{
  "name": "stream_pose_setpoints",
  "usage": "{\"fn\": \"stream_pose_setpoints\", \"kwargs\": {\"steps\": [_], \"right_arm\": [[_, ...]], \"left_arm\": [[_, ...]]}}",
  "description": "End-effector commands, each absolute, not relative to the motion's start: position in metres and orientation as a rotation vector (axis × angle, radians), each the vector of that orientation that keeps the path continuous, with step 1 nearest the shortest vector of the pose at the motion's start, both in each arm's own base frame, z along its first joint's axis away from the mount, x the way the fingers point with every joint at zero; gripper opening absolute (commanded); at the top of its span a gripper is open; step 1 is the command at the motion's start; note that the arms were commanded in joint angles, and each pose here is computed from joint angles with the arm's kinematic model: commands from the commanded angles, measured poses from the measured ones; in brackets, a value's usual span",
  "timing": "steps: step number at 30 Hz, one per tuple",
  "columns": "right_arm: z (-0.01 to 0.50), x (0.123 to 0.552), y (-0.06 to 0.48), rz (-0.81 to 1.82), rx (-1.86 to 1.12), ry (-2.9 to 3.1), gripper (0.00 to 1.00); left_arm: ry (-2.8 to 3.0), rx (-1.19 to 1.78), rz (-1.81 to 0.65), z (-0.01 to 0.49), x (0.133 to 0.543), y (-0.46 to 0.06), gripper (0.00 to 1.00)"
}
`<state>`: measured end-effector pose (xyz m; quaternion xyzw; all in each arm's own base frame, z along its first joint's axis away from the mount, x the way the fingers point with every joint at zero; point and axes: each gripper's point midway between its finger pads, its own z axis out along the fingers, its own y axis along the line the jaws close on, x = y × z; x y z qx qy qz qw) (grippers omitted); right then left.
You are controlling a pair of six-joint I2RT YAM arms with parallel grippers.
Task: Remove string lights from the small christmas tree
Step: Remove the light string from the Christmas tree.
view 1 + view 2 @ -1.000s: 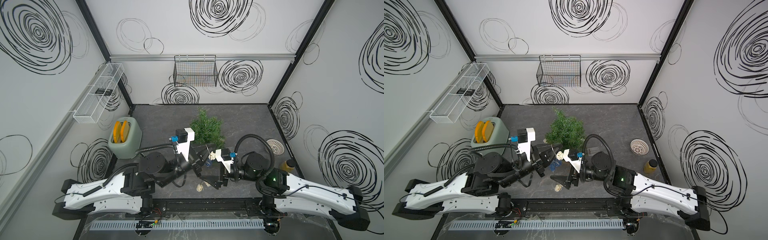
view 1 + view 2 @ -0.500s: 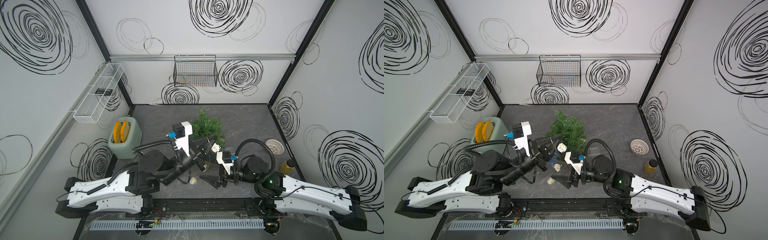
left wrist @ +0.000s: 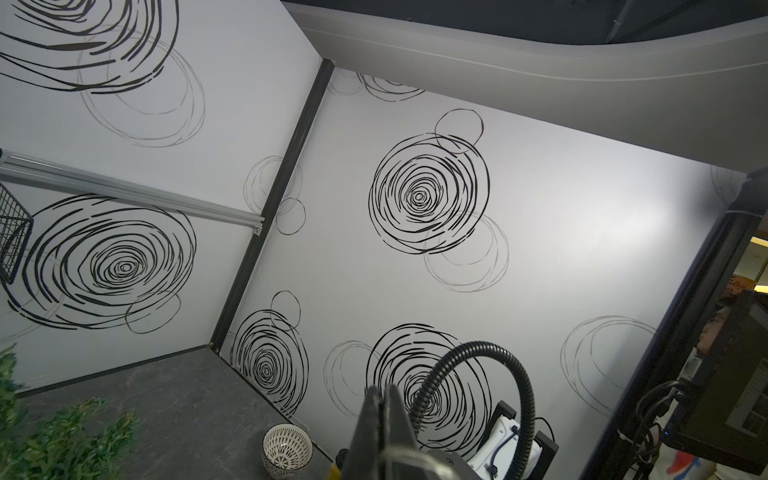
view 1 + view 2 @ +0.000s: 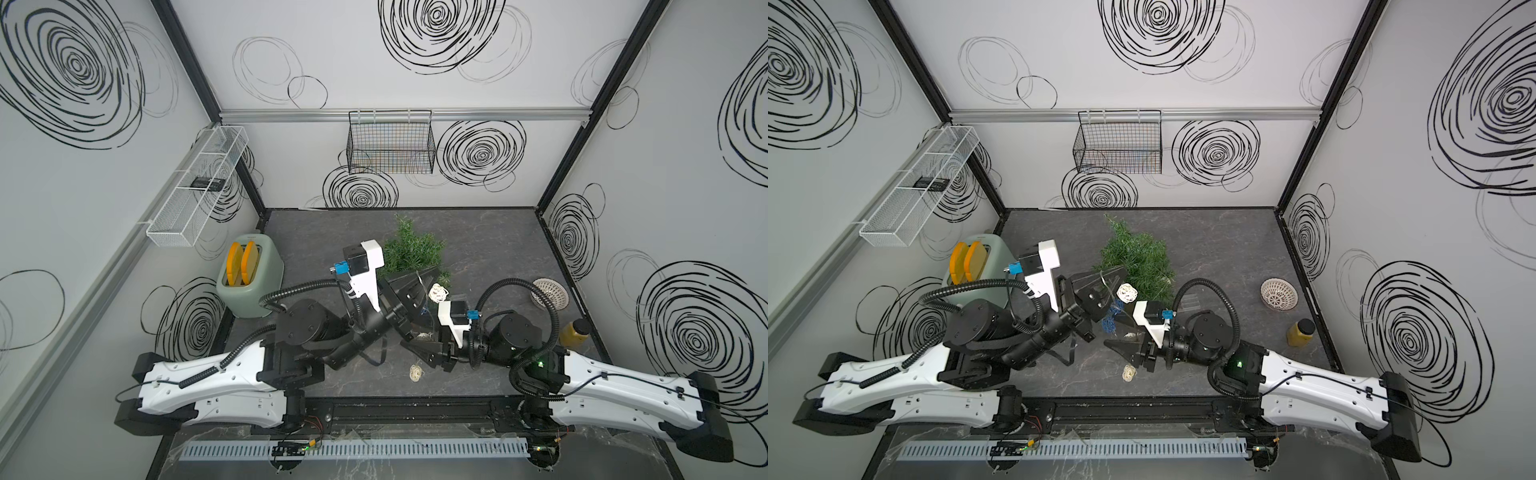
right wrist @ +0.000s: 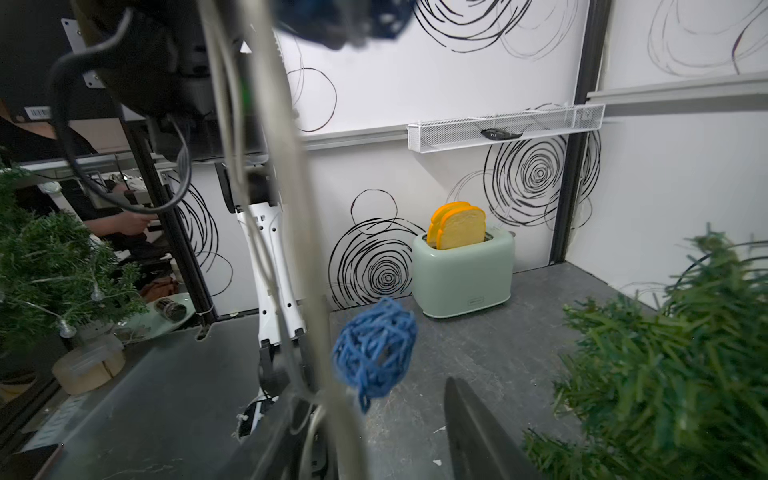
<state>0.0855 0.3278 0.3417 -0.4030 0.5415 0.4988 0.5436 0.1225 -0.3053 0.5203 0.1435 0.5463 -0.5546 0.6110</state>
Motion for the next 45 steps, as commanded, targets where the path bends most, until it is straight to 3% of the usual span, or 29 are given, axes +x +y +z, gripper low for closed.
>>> {"fn": "stream_pose_setpoints", "kwargs": {"steps": [1,8,10,13,18,34,45], "right_arm": [[0.349,0.085,0.323,1.191,-0.923,1.252,0.45],[0.346,0.088,0.320,1.177,-0.904,1.274,0.16],[0.347,0.092,0.318,1.165,-0.883,1.285,0.04],[0.349,0.096,0.316,1.158,-0.854,1.295,0.00],[0.357,0.105,0.309,1.127,-0.789,1.319,0.00],[0.449,0.149,0.225,0.851,-0.433,1.281,0.00],[0.514,0.207,0.169,0.623,-0.235,1.258,0.00]], "left_arm": [[1.179,0.295,-1.360,0.543,0.116,-0.300,0.00],[1.191,0.284,-1.348,0.541,0.118,-0.299,0.00],[1.196,0.281,-1.341,0.538,0.119,-0.298,0.24],[1.208,0.266,-1.325,0.534,0.122,-0.294,0.62],[1.248,0.237,-1.269,0.520,0.129,-0.283,0.98],[1.286,0.152,-1.075,0.490,0.141,-0.210,0.96],[1.307,0.096,-0.988,0.469,0.147,-0.177,0.96]]}}
